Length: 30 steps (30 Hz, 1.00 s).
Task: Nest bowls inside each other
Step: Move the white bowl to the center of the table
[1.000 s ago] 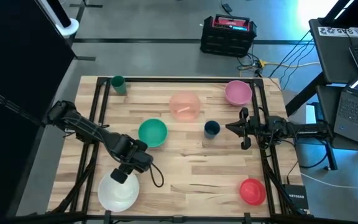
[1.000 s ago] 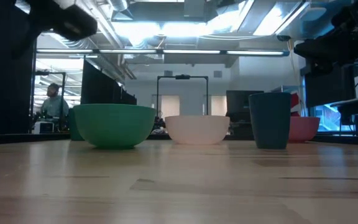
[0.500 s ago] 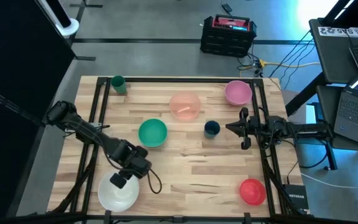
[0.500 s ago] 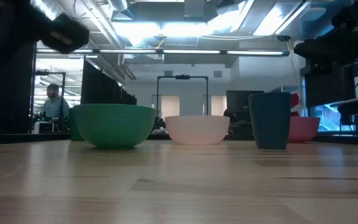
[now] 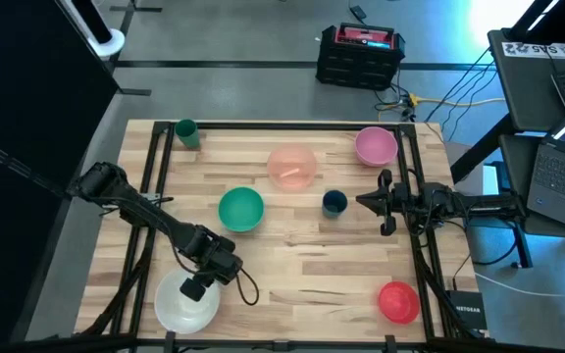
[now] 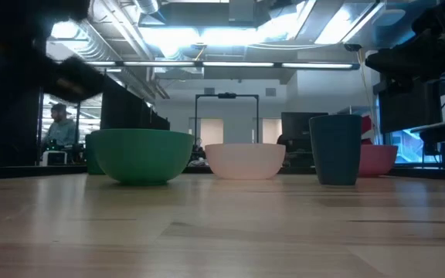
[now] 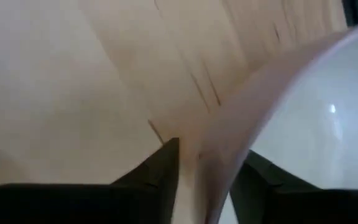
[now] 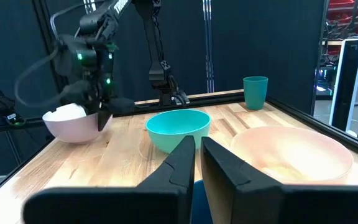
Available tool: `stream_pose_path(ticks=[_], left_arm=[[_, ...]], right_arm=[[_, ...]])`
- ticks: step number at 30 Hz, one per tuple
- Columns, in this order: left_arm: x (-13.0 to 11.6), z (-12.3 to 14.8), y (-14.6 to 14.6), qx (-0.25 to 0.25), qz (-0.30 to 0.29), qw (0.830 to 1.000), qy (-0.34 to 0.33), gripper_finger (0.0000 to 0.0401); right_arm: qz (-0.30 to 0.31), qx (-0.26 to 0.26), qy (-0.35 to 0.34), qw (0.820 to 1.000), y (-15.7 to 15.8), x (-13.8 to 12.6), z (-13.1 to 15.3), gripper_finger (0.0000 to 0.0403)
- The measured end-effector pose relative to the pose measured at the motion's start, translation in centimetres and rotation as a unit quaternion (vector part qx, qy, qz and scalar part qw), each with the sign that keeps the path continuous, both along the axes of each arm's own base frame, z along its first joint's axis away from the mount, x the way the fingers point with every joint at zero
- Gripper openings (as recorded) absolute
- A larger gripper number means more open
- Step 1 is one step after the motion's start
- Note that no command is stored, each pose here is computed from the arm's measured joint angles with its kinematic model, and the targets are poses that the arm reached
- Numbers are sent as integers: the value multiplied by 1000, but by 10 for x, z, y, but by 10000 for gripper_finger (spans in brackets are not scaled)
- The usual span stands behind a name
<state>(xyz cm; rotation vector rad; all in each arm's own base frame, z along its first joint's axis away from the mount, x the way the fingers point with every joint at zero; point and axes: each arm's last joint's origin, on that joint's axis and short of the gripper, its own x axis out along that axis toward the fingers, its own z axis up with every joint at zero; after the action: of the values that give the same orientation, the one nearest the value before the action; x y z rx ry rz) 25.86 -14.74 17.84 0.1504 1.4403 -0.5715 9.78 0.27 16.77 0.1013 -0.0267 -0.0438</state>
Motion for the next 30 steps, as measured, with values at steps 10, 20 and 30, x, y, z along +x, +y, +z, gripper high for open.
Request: stream_pose_path(ticks=[10,20,30], left_arm=[[36,12,21,-15,113,993,-9,15],[114,38,102,-28,344,938,-45,7],[191,26,154,-42,492,870,-14,7]], right_arm=[[0,0,0,1000,0,0,0,12],[1,0,0,1000,0,0,0,12],[2,0,0,1000,0,0,0,12]])
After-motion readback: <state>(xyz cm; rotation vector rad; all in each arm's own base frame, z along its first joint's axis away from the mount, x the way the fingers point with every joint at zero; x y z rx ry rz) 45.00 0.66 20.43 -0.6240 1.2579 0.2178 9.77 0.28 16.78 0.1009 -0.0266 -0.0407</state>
